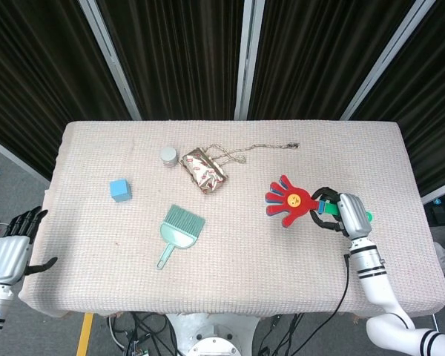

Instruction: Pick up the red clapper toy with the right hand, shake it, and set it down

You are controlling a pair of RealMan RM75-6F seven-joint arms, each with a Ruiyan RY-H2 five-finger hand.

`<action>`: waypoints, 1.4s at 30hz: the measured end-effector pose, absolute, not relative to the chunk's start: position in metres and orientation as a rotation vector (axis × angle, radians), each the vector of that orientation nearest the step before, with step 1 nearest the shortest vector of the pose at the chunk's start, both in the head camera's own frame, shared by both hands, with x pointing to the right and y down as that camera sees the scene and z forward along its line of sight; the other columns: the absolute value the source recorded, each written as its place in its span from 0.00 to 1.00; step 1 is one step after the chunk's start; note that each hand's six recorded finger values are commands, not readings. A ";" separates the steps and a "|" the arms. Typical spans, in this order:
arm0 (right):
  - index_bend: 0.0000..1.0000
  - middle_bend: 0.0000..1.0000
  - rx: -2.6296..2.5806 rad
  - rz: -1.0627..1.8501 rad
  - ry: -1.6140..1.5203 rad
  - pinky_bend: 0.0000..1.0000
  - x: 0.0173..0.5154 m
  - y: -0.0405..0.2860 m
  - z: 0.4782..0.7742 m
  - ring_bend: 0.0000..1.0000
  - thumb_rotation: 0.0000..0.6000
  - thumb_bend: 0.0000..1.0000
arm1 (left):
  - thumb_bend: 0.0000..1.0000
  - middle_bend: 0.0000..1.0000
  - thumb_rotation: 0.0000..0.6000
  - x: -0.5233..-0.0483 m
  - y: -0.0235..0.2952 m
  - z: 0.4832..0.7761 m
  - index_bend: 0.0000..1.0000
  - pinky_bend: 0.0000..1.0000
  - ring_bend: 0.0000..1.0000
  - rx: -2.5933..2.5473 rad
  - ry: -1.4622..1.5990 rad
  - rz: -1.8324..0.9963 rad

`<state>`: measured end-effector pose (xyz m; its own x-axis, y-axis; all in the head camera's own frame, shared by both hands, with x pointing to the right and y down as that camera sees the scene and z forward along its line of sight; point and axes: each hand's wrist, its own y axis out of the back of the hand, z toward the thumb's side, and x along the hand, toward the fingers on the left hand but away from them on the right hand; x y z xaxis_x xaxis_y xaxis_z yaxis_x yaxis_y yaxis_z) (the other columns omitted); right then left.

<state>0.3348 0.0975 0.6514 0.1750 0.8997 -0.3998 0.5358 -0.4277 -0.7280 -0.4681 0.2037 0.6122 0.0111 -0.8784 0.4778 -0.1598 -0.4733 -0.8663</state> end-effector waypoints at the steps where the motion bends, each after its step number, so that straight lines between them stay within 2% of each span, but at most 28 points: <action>1: 0.96 0.93 -2.009 1.180 -1.317 1.00 0.334 0.098 0.653 1.00 1.00 0.49 | 0.16 0.02 1.00 -0.468 0.204 0.612 0.05 0.09 0.00 -1.683 1.073 -1.513; 8: 0.96 0.93 -1.993 1.206 -1.301 1.00 0.328 0.101 0.661 1.00 1.00 0.47 | 0.16 0.02 1.00 -0.469 0.204 0.611 0.05 0.09 0.00 -1.680 1.079 -1.509; 13: 0.95 0.93 -2.060 1.110 -1.431 1.00 0.323 0.105 0.668 0.99 1.00 0.40 | 0.16 0.02 1.00 -0.468 0.204 0.611 0.05 0.09 0.00 -1.680 1.078 -1.505; 22: 0.90 0.91 -2.075 1.153 -1.372 1.00 0.318 0.117 0.702 0.97 1.00 0.36 | 0.16 0.02 1.00 -0.469 0.204 0.612 0.05 0.09 0.00 -1.678 1.076 -1.511; 23: 0.87 0.89 -2.078 1.155 -1.368 1.00 0.317 0.117 0.705 0.95 1.00 0.34 | 0.16 0.02 1.00 -0.469 0.204 0.612 0.05 0.09 0.00 -1.677 1.078 -1.511; 25: 0.71 0.76 -2.087 1.154 -1.351 0.98 0.314 0.118 0.708 0.77 1.00 0.26 | 0.16 0.02 1.00 -0.470 0.204 0.613 0.05 0.09 0.00 -1.677 1.079 -1.514; 26: 0.59 0.65 -2.091 1.154 -1.336 0.87 0.313 0.119 0.709 0.61 1.00 0.22 | 0.16 0.02 1.00 -0.470 0.205 0.613 0.05 0.09 0.00 -1.677 1.079 -1.515; 27: 0.41 0.49 -2.099 1.160 -1.312 0.66 0.312 0.120 0.711 0.38 1.00 0.16 | 0.16 0.02 1.00 -0.471 0.205 0.613 0.05 0.09 0.00 -1.678 1.079 -1.515; 28: 0.25 0.34 -2.104 1.169 -1.290 0.43 0.311 0.120 0.712 0.21 1.00 0.11 | 0.16 0.02 1.00 -0.471 0.205 0.613 0.05 0.09 0.00 -1.678 1.079 -1.515; 29: 0.12 0.19 -2.107 1.185 -1.262 0.23 0.311 0.121 0.714 0.09 1.00 0.06 | 0.16 0.02 1.00 -0.471 0.205 0.612 0.05 0.09 0.00 -1.678 1.080 -1.514; 30: 0.02 0.06 -2.110 1.212 -1.215 0.06 0.312 0.122 0.716 0.01 1.00 0.02 | 0.16 0.02 1.00 -0.471 0.205 0.612 0.05 0.09 0.00 -1.678 1.081 -1.514; 32: 0.00 0.00 -2.111 1.264 -1.132 0.00 0.313 0.123 0.720 0.00 1.00 0.00 | 0.16 0.02 1.00 -0.471 0.205 0.612 0.05 0.09 0.00 -1.679 1.083 -1.513; 36: 0.00 0.00 -2.084 1.347 -0.981 0.00 0.315 0.126 0.722 0.00 1.00 0.00 | 0.16 0.02 1.00 -0.471 0.205 0.612 0.05 0.09 0.00 -1.679 1.085 -1.513; 42: 0.00 0.00 -2.003 1.295 -1.031 0.00 0.322 0.118 0.700 0.00 1.00 0.00 | 0.16 0.02 1.00 -0.471 0.204 0.610 0.05 0.09 0.00 -1.675 1.086 -1.506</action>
<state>0.3216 0.1182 0.6997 0.2469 0.8252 -0.5081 0.3102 -0.5640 -0.7653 -0.4715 0.2039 0.6103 0.0064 -0.8843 0.4669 -0.1638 -0.4615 -0.8719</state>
